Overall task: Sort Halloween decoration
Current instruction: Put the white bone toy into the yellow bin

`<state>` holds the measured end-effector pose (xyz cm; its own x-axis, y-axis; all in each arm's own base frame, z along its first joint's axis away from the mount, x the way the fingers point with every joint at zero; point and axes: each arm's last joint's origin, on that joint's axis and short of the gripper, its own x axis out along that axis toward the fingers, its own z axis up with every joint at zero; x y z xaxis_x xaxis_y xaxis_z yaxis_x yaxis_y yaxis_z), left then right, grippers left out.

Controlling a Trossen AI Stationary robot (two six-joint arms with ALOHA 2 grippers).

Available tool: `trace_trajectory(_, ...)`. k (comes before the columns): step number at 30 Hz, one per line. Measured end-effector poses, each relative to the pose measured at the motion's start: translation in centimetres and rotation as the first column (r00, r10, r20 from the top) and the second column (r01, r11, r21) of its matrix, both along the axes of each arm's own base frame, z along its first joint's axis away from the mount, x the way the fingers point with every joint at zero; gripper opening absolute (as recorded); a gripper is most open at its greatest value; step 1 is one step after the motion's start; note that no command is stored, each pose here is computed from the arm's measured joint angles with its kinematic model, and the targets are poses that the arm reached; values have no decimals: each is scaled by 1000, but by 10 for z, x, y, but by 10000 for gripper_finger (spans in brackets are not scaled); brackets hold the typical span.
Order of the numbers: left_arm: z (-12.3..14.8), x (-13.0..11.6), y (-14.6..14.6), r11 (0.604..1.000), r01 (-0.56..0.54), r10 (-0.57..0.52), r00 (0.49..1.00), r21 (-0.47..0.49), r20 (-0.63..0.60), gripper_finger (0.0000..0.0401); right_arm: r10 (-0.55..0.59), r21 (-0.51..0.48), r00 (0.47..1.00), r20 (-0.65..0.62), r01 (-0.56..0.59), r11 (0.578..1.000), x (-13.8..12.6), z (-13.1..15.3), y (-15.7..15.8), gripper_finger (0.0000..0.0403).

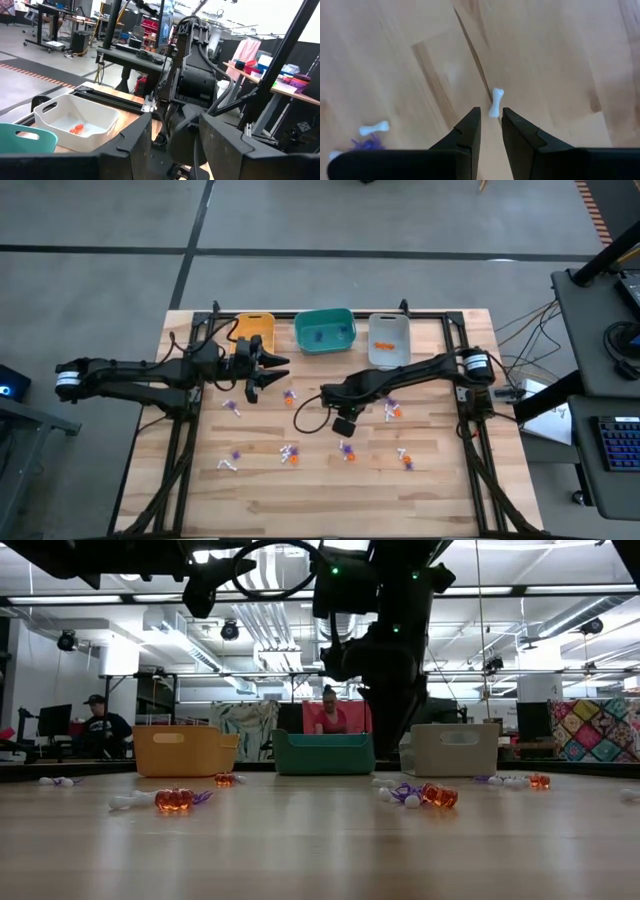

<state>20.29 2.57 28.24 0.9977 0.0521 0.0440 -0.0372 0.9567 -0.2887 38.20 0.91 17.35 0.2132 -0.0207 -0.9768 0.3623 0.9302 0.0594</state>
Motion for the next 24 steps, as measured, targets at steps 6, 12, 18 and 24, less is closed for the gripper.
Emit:
trace_trajectory(6,0,0,0,1000,0,0,1000,0,0,148,0,-1,1000,-29,0,1000,4,-15,0,68)
trace_trajectory(12,0,0,0,1000,0,0,1000,1,0,148,10,-4,998,-67,-11,1000,7,-33,0,68)
trace_trajectory(18,0,0,0,1000,0,0,1000,1,0,148,25,-7,997,-77,-26,1000,8,-38,0,61)
trace_trajectory(24,0,0,0,1000,0,0,1000,1,0,148,27,-4,997,-75,-27,1000,9,-38,0,16)
